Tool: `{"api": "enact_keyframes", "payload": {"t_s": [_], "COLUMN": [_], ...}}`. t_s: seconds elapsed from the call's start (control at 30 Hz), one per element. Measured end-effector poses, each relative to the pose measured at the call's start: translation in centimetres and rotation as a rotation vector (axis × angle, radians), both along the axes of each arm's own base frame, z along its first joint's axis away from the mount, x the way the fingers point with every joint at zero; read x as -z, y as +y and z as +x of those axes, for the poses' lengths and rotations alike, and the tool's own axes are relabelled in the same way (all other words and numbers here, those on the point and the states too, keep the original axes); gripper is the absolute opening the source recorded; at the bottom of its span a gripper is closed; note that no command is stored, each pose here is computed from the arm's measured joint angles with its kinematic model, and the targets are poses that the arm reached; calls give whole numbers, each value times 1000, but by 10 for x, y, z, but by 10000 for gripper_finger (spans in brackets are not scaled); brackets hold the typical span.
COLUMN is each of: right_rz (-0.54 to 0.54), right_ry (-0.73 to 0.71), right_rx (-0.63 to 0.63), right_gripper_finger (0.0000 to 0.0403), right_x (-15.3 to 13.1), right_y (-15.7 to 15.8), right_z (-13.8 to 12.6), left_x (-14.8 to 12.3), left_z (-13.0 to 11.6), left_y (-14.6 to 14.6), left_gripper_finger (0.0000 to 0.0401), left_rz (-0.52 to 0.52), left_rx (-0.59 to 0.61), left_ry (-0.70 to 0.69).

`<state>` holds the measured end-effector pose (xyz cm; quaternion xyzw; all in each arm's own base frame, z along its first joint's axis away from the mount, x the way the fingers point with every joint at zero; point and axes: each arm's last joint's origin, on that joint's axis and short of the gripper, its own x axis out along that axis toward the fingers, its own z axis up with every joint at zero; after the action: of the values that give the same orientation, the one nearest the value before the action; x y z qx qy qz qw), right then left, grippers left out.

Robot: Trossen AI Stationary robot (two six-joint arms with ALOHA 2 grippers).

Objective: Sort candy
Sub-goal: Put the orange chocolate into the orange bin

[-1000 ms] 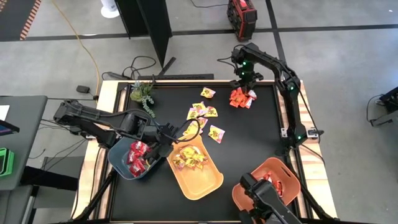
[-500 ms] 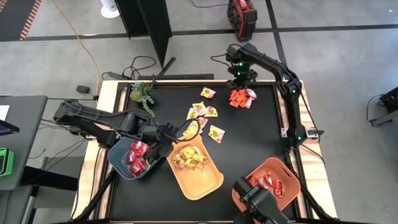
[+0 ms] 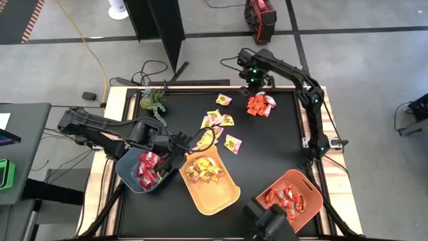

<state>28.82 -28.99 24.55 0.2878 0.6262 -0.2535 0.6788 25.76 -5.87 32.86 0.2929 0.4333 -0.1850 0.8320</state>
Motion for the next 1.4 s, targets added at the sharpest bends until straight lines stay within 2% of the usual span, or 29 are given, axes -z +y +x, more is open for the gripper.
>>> {"api": "enact_keyframes", "payload": {"t_s": [0.17, 0.27, 0.37, 0.43, 0.63, 0.77, 0.93, 1.13, 1.27, 1.4], "right_rz": [-174, -245, -318, -351, -264, -187, -53, 49, 40, -61], "right_ry": [-151, -222, -223, -231, -265, -292, -291, -163, 19, 190], "right_rx": [-163, -215, -227, -239, -236, -256, -291, -241, -145, -75], "right_gripper_finger": [285, 279, 256, 225, 84, 17, 10, 3, 2, 1], "right_x": [-55, -86, -106, -111, -91, -74, -62, -46, -26, -6], "right_y": [46, 76, 113, 143, 249, 316, 382, 438, 460, 468], "right_z": [20, 21, 13, 4, -47, -84, -123, -149, -153, -153], "left_x": [0, 0, 0, 0, -1, -1, -4, -4, -4, -4], "left_z": [0, 1, 3, 4, 4, 6, 9, 10, 9, 10], "left_y": [3, 8, 13, 15, 20, 19, 19, 19, 19, 19], "left_gripper_finger": [276, 276, 276, 276, 276, 276, 276, 276, 276, 276], "left_rz": [6, 3, -7, -8, -9, -14, -53, -86, -92, -89], "left_rx": [-4, -26, -57, -70, -86, -90, -130, -173, -182, -177], "left_ry": [4, 3, -6, -8, -9, -22, -67, -69, -68, -69]}}
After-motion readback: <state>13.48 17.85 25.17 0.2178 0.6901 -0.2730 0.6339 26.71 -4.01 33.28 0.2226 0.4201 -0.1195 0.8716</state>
